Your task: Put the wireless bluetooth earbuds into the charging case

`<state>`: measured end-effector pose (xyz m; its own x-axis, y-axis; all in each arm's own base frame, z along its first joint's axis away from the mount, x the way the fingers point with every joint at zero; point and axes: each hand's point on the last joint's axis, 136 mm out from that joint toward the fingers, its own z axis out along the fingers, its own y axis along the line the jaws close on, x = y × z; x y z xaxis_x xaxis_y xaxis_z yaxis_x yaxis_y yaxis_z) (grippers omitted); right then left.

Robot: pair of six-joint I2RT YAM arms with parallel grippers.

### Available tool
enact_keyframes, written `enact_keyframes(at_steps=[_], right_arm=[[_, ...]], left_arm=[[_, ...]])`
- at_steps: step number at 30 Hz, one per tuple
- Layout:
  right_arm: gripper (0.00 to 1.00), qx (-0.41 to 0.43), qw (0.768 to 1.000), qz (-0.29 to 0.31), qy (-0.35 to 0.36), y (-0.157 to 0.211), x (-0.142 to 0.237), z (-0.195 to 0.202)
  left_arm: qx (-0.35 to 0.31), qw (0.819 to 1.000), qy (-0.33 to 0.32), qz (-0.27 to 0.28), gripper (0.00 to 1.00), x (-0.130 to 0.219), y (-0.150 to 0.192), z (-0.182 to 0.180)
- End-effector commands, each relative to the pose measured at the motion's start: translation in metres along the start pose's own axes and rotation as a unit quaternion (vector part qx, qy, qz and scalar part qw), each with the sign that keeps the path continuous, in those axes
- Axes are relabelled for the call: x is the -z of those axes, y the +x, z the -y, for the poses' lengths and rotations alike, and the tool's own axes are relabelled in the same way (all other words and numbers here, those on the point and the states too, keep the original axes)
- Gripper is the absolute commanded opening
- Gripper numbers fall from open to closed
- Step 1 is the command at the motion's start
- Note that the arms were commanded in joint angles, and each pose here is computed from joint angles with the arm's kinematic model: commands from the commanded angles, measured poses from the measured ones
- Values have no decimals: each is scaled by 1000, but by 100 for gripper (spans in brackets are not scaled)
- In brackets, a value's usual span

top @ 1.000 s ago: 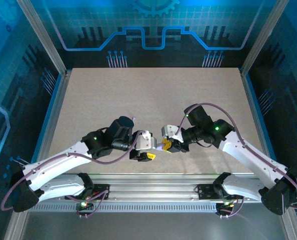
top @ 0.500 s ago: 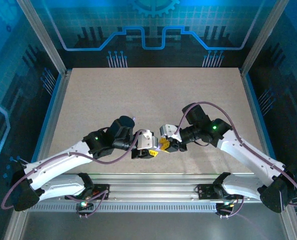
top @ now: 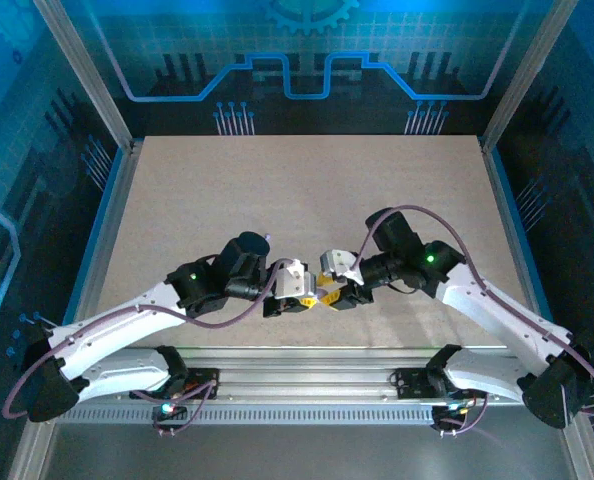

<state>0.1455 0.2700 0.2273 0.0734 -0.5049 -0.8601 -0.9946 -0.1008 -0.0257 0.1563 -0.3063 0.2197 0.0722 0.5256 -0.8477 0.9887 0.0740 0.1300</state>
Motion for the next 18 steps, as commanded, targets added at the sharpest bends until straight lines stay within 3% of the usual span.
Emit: enact_keyframes(at_steps=[1, 13, 18], right_arm=[[44, 15, 999, 41, 28, -12, 9, 2], [44, -6, 991, 130, 21, -12, 21, -5], [39, -1, 990, 144, 11, -17, 23, -9]], left_arm=[[-2, 999, -4, 36, 22, 8, -18, 2], [11, 996, 11, 93, 20, 8, -35, 7], [11, 995, 5, 98, 21, 9, -37, 5]])
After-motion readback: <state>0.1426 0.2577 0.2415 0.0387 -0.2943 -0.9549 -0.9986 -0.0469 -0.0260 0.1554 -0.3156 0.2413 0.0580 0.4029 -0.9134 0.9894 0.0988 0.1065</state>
